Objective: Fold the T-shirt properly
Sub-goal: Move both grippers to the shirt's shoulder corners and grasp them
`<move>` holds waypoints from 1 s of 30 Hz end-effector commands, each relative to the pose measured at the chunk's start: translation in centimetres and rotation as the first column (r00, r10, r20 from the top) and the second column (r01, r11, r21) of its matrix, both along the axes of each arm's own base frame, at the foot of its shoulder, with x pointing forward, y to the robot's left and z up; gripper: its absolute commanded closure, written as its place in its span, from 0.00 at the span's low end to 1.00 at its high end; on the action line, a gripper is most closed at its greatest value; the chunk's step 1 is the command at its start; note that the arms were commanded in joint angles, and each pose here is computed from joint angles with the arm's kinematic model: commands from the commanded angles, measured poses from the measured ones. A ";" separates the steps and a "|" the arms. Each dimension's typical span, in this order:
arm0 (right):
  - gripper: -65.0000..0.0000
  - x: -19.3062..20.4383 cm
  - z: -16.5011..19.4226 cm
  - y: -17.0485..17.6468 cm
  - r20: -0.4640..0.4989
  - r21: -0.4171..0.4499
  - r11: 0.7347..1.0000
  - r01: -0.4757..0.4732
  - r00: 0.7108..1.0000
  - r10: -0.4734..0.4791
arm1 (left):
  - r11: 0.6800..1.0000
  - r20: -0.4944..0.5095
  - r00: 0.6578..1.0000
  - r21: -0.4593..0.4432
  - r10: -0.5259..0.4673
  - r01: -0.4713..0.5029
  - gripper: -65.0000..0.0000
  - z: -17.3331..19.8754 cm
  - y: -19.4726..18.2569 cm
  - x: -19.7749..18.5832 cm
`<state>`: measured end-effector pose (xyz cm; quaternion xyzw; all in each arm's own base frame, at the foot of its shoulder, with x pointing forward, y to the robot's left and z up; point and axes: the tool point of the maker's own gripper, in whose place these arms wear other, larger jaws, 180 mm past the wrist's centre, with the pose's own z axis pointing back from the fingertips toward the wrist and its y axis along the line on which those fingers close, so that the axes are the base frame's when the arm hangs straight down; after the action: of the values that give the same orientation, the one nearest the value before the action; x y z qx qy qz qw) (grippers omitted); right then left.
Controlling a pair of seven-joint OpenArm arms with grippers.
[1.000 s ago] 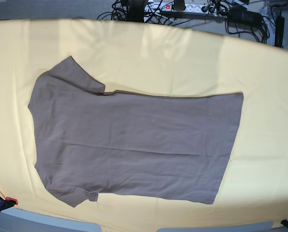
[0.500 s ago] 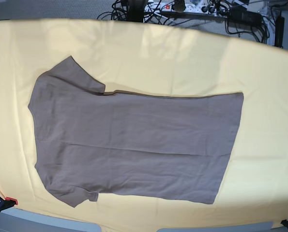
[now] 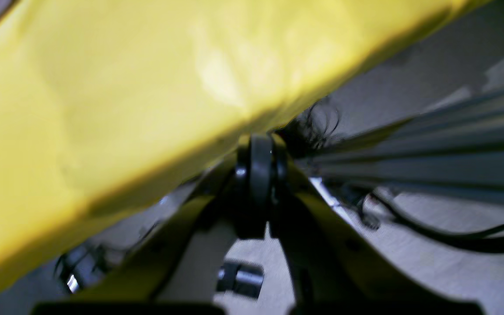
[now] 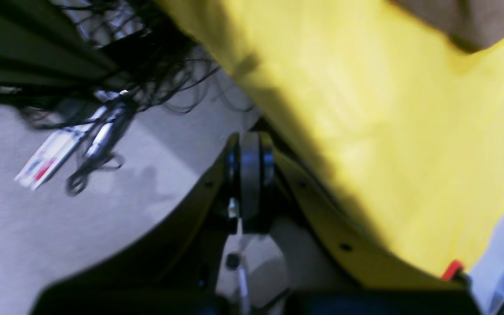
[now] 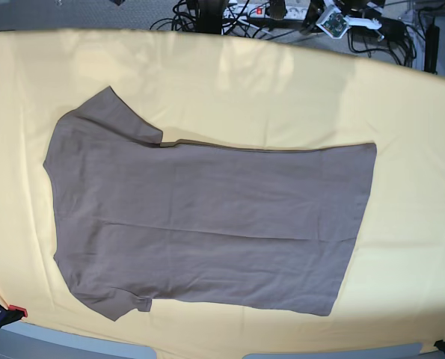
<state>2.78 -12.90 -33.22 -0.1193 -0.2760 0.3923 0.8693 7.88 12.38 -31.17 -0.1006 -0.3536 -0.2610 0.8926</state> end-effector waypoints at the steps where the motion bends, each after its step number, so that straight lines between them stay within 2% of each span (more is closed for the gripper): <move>1: 1.00 0.7 0.7 0.1 0.039 -0.012 1.000 -0.022 0.999 0.022 | 1.000 0.044 0.999 -0.023 -0.004 0.005 1.00 1.1 -0.3 0.6; 4: 1.00 2.9 1.0 0.1 0.109 -0.038 0.998 -0.051 0.992 0.055 | 1.000 0.096 0.995 -0.023 -0.006 0.008 1.00 1.6 -0.2 2.2; 10: 1.00 8.0 1.9 1.6 0.239 -0.024 0.990 -0.141 0.960 0.143 | 0.994 0.211 0.971 0.035 -0.109 0.104 1.00 3.0 0.1 5.7; 12: 1.00 9.4 2.0 2.6 0.256 0.009 0.983 -0.185 0.950 0.176 | 0.986 0.255 0.952 0.055 -0.168 0.159 1.00 3.6 0.0 6.8; 15: 1.00 11.2 2.4 4.0 0.289 0.043 0.968 -0.248 0.930 0.226 | 0.972 0.268 0.935 0.105 -0.233 0.212 1.00 2.5 1.4 8.4; 20: 1.00 13.1 3.2 4.0 0.340 0.028 0.967 -0.253 0.912 0.229 | 0.936 0.269 0.900 0.178 -0.342 0.303 1.00 1.3 3.7 10.8; 23: 1.00 13.2 2.1 3.5 0.324 0.015 0.971 -0.239 0.920 0.221 | 0.911 0.301 0.863 0.202 -0.406 0.359 1.00 1.6 4.7 12.8; 24: 1.00 13.1 1.9 3.4 0.321 0.014 0.972 -0.235 0.921 0.219 | 0.903 0.306 0.851 0.208 -0.426 0.377 0.96 1.8 5.0 13.3; 25: 1.00 13.1 1.8 3.4 0.318 0.013 0.972 -0.234 0.923 0.218 | 0.893 0.313 0.838 0.211 -0.447 0.398 0.85 1.9 5.1 13.8; 26: 0.95 13.1 1.8 3.4 0.319 0.013 0.972 -0.233 0.923 0.217 | 0.883 0.316 0.826 0.216 -0.466 0.416 0.73 2.0 5.2 14.3; 28: 0.78 13.1 1.9 3.3 0.320 0.013 0.974 -0.228 0.923 0.212 | 0.867 0.315 0.809 0.237 -0.496 0.439 0.51 2.0 5.4 15.5; 29: 0.71 13.1 1.8 3.3 0.319 0.015 0.974 -0.227 0.924 0.211 | 0.856 0.311 0.800 0.260 -0.513 0.448 0.46 1.9 5.6 16.1; 30: 0.65 13.1 1.8 3.3 0.318 0.016 0.974 -0.227 0.924 0.210 | 0.839 0.298 0.789 0.292 -0.537 0.460 0.45 1.5 5.8 16.6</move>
<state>15.78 -9.71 -32.04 -0.1259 -0.4217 0.4567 0.7731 23.79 18.09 -30.94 -0.0527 -0.4307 -0.5363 0.7240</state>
